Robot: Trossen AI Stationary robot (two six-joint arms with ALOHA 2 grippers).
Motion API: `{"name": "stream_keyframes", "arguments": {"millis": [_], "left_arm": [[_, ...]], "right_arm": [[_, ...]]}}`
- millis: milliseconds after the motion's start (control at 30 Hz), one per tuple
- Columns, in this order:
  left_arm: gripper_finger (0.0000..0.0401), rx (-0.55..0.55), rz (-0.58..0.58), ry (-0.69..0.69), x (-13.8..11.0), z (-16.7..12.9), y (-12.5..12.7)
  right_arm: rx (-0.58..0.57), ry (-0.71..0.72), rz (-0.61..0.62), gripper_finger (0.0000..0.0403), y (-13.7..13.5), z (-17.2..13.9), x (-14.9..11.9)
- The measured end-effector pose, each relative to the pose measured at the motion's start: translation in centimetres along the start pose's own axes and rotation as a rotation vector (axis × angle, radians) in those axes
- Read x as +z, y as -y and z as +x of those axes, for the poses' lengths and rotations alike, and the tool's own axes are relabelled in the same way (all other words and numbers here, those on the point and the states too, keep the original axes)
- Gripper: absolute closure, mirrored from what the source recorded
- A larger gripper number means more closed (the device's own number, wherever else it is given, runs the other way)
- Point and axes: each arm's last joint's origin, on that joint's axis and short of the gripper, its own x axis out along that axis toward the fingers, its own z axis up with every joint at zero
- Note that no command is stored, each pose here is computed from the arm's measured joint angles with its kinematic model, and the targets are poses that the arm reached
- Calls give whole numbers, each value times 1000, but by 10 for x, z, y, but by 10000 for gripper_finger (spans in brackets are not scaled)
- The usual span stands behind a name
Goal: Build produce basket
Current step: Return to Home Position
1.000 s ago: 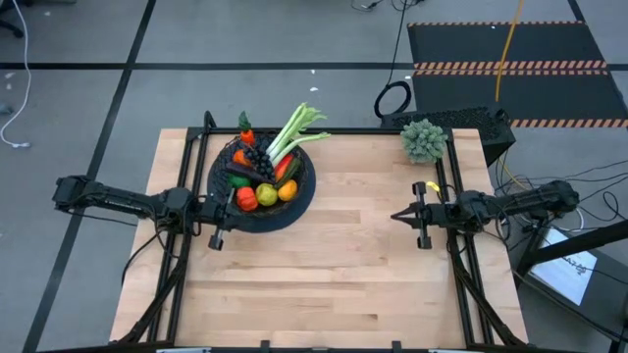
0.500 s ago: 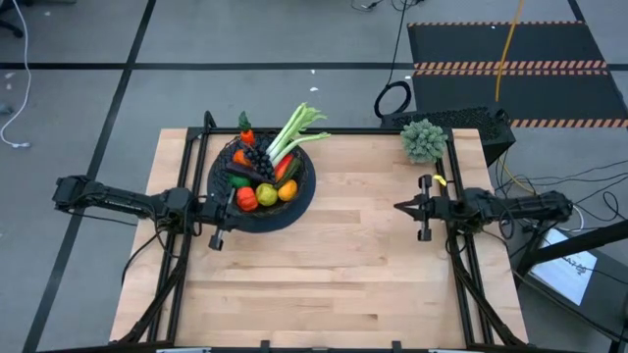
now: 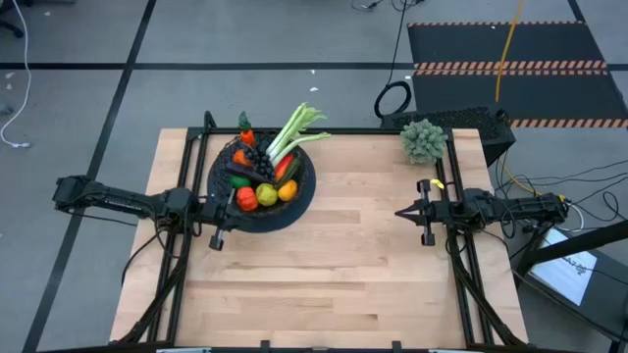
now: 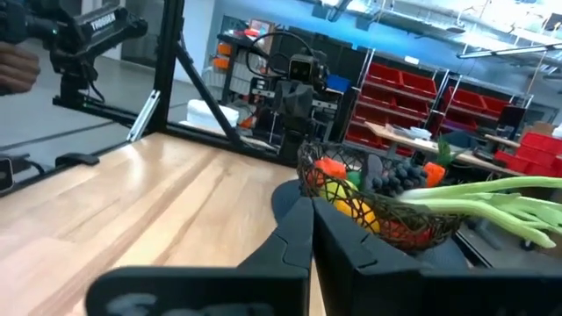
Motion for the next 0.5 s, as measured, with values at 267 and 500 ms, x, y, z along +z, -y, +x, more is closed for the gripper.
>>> {"name": "stream_keyframes", "arguments": {"millis": [267, 500], "left_arm": [[398, -26, 31, 14, 2, -4, 1], [398, -45, 93, 2, 2, -10, 2]], "right_arm": [[12, -44, -26, 403, -1, 0, -4], [14, -50, 0, 403, -1, 1, -5]]}}
